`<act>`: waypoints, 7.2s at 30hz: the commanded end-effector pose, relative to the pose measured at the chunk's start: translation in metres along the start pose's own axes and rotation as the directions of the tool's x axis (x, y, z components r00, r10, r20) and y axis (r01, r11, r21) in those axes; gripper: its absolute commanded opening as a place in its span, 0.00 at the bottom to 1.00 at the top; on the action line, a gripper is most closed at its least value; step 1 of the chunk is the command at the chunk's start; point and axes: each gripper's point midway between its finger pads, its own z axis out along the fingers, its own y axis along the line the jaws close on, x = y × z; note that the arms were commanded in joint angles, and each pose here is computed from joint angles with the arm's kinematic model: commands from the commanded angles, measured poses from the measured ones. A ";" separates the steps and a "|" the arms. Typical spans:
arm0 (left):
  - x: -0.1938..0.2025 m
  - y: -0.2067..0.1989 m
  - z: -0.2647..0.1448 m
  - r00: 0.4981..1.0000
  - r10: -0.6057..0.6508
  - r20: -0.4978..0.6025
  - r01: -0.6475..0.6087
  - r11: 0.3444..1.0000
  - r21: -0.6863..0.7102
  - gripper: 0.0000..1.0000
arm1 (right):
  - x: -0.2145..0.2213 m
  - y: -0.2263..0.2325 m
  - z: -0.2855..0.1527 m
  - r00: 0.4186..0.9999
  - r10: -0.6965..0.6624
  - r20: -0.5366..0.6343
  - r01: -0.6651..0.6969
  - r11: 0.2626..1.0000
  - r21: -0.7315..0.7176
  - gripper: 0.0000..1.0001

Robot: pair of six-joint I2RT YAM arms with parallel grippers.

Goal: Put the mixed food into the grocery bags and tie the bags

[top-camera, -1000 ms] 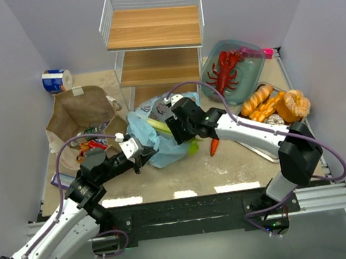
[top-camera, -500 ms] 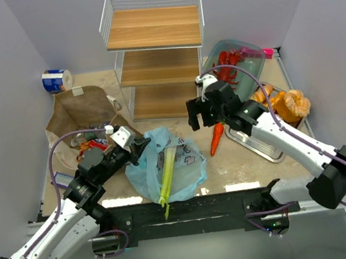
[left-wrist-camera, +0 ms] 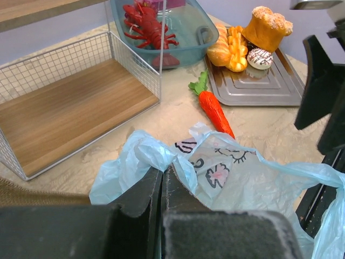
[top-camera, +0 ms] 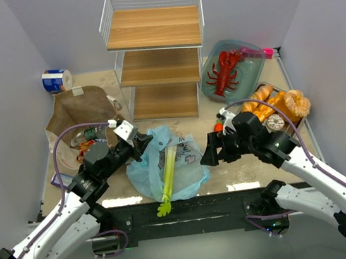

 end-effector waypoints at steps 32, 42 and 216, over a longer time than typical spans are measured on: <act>-0.186 -0.003 -0.005 0.954 0.146 0.260 -0.135 0.989 -0.059 0.00 | -0.103 0.118 -0.065 0.941 -0.127 0.313 0.169 0.980 -0.109 0.00; -0.150 -0.002 0.000 0.982 0.035 0.188 -0.028 0.999 -0.042 0.00 | -0.110 0.114 -0.045 0.925 -0.209 0.317 0.242 0.968 -0.067 0.00; -0.006 0.035 -0.017 0.991 0.118 -0.056 -0.125 0.983 -0.137 0.00 | -0.107 0.102 -0.004 0.678 -0.671 0.299 0.698 0.716 0.024 0.74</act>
